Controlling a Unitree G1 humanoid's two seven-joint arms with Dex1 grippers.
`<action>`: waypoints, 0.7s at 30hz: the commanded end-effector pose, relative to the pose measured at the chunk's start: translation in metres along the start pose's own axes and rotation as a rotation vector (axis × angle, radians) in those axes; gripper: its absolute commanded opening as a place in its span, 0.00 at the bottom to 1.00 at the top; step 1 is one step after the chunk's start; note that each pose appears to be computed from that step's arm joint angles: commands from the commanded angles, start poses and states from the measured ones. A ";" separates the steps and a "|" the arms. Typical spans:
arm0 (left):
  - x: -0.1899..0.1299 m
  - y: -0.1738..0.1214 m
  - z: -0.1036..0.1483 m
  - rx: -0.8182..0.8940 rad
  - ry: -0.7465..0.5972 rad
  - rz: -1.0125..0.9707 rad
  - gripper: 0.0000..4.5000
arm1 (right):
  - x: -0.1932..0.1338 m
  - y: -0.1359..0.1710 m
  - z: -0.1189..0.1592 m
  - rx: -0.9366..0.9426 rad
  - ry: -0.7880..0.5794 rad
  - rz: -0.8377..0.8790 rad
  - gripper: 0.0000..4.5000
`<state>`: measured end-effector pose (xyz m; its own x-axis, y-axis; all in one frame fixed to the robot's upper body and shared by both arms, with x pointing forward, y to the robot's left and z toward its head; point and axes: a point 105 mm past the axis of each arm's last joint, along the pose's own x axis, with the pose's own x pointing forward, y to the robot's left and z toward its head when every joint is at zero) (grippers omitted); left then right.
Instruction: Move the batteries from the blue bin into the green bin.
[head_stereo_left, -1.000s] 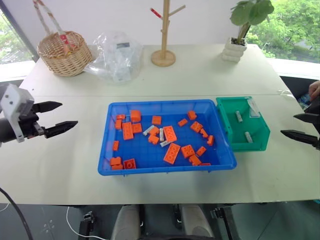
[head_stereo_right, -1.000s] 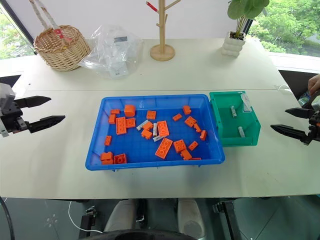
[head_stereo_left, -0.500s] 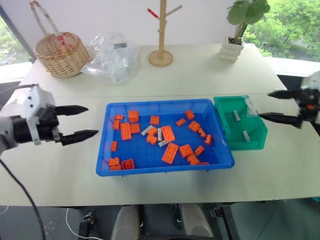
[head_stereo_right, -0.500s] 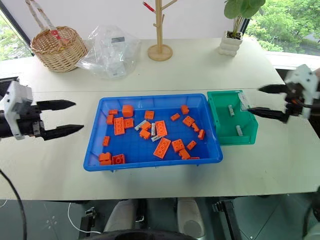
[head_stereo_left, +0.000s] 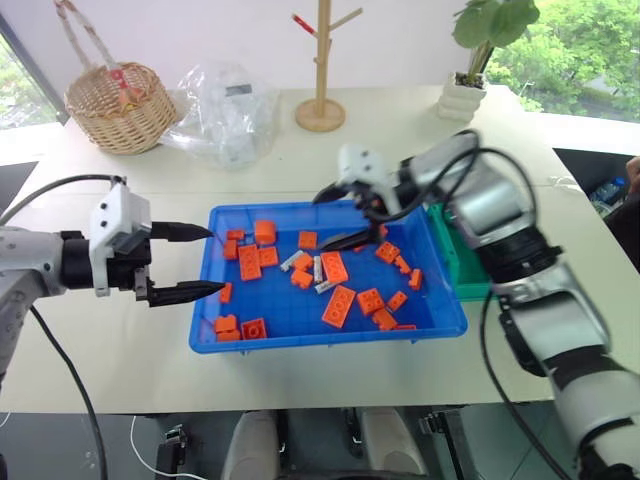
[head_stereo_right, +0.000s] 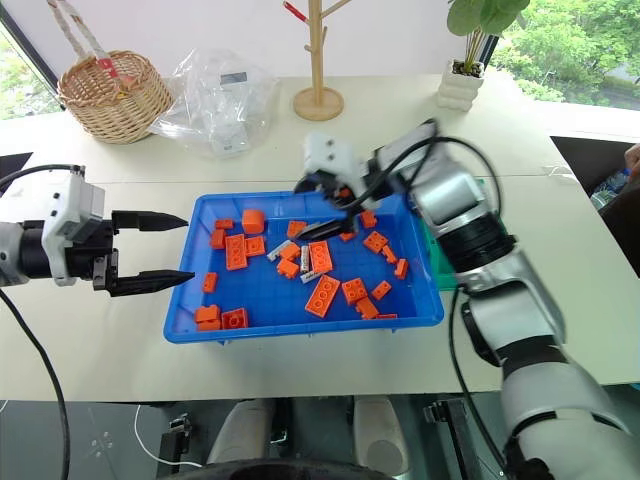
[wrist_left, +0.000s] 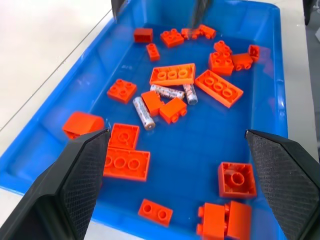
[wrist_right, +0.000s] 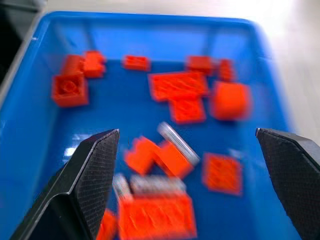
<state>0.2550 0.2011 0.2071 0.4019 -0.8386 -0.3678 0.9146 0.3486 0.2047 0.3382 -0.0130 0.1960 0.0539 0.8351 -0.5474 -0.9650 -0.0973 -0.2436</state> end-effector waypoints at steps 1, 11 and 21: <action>0.000 -0.004 0.007 0.033 -0.013 -0.004 1.00 | 0.015 -0.009 0.007 0.004 0.028 -0.037 0.99; 0.002 -0.002 0.008 0.040 -0.026 0.026 1.00 | 0.054 -0.017 -0.023 0.049 0.138 -0.069 0.99; 0.003 0.001 0.010 0.046 -0.042 0.043 1.00 | 0.068 -0.017 -0.041 -0.035 0.235 -0.061 0.99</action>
<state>0.2579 0.1980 0.2057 0.4355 -0.8340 -0.3389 0.8987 0.3811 0.2170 0.3656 0.0187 0.1201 0.1501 0.6942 -0.7039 -0.9661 -0.0482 -0.2536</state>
